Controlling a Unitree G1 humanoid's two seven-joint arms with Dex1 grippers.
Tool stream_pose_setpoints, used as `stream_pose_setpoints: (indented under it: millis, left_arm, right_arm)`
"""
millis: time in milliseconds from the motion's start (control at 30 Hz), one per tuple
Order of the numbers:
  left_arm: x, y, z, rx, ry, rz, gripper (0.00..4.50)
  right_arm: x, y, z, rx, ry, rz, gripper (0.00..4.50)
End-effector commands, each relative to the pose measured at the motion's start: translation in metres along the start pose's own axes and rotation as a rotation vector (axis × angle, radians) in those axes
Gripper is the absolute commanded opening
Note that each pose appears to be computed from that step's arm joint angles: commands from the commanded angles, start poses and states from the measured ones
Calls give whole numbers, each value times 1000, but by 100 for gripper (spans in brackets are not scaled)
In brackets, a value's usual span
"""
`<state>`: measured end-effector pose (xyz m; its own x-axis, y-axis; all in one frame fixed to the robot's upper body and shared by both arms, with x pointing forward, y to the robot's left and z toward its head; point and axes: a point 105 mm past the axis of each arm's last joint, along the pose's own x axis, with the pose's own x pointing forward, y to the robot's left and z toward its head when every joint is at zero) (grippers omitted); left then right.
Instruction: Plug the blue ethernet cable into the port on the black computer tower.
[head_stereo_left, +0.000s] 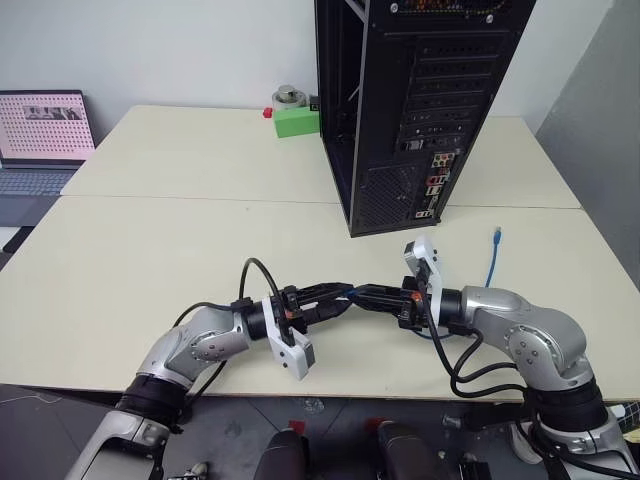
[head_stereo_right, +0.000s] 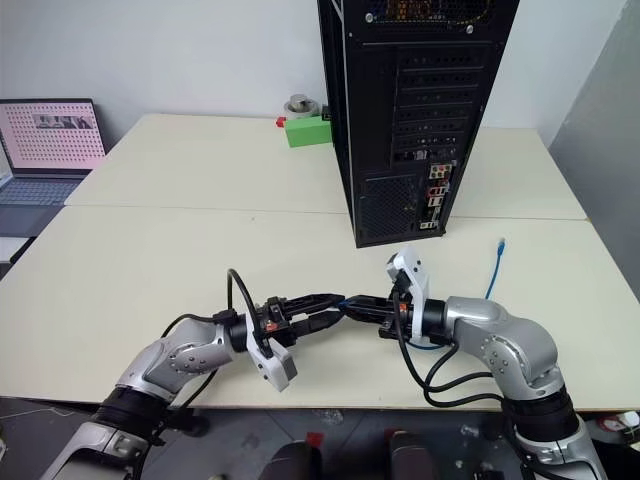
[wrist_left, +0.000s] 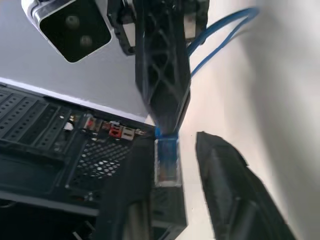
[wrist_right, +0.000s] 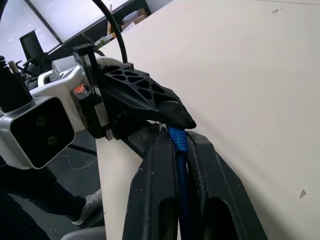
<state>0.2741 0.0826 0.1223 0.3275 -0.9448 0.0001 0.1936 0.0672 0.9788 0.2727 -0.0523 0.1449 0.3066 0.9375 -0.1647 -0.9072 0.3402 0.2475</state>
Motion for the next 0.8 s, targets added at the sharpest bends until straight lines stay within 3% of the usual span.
stream_pose_setpoints:
  millis: [33, 167, 367, 633, 800]
  left_arm:
    - [-4, 5, -17, -127, 99, 36, 246]
    - [-9, 11, -40, -343, 229, 108, 315]
    - [1, 10, -26, -758, 233, 96, 428]
    - [31, 51, -21, -930, 271, 271, 433]
    - [54, 61, -22, -918, 299, 336, 433]
  right_arm:
    - [-6, 5, 15, -51, -33, 16, 1]
    - [-18, -3, 21, -102, -40, -57, 1]
    - [-54, -31, 47, -227, -128, -342, 0]
    - [-88, -66, 73, -358, -290, -806, 0]
    - [-87, -77, 74, -389, -333, -944, 0]
